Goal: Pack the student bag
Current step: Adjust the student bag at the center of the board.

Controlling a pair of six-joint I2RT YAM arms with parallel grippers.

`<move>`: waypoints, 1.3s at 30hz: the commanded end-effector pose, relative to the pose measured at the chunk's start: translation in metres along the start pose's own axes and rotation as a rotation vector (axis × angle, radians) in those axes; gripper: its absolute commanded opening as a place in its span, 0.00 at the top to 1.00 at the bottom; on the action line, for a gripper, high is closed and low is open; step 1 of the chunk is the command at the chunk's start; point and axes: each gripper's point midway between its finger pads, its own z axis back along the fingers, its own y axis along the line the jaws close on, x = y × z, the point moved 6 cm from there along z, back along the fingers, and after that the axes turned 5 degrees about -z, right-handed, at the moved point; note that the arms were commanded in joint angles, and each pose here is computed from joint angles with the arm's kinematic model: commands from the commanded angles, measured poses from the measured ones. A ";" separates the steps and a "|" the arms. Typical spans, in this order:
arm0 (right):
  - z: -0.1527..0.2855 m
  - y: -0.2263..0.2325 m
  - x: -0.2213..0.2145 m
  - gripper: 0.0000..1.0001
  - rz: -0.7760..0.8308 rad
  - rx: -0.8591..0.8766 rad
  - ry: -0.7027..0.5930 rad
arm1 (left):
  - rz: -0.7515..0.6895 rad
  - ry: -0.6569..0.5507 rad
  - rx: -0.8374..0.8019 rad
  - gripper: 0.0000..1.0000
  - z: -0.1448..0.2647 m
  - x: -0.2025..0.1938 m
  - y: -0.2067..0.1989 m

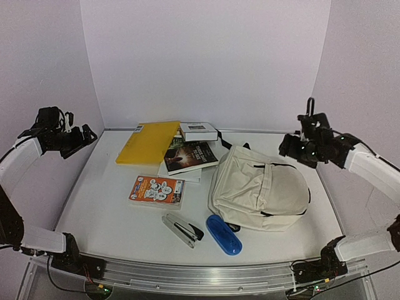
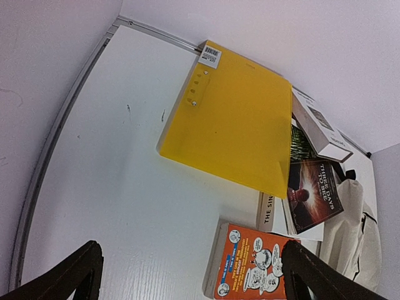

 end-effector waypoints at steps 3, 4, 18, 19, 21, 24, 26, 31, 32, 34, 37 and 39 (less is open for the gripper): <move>-0.061 0.031 -0.105 0.15 -0.036 0.295 0.428 | -0.052 -0.041 -0.078 0.00 0.009 0.006 -0.011; -0.070 0.029 -0.114 0.16 -0.016 0.263 0.444 | -0.051 -0.035 -0.085 0.00 0.007 0.005 -0.011; -0.144 0.020 -0.175 0.35 0.169 0.007 0.482 | -0.041 0.011 -0.114 0.00 -0.002 0.002 -0.012; -0.146 0.021 -0.177 0.36 0.176 0.003 0.480 | -0.041 0.012 -0.115 0.00 -0.002 0.002 -0.012; -0.152 0.023 -0.183 0.39 0.186 -0.003 0.483 | -0.039 0.017 -0.115 0.00 -0.002 0.001 -0.012; -0.164 0.020 -0.196 0.57 0.187 -0.023 0.493 | -0.038 0.023 -0.113 0.00 -0.004 0.001 -0.011; -0.170 0.016 -0.199 0.75 0.180 -0.058 0.484 | -0.037 0.025 -0.111 0.00 -0.005 0.000 -0.011; -0.163 0.017 -0.185 1.00 0.122 -0.059 0.413 | -0.034 0.032 -0.109 0.00 -0.007 0.000 -0.010; -0.156 0.021 -0.176 1.00 0.104 -0.034 0.391 | -0.034 0.034 -0.108 0.00 -0.007 -0.001 -0.010; -0.142 0.029 -0.160 1.00 0.072 0.025 0.355 | -0.037 0.035 -0.111 0.00 -0.008 -0.001 -0.010; -0.112 0.043 -0.126 1.00 0.015 0.137 0.289 | -0.040 0.036 -0.120 0.00 -0.008 -0.001 -0.011; -0.091 0.051 -0.106 1.00 -0.013 0.214 0.252 | -0.043 0.034 -0.121 0.00 -0.007 -0.001 -0.011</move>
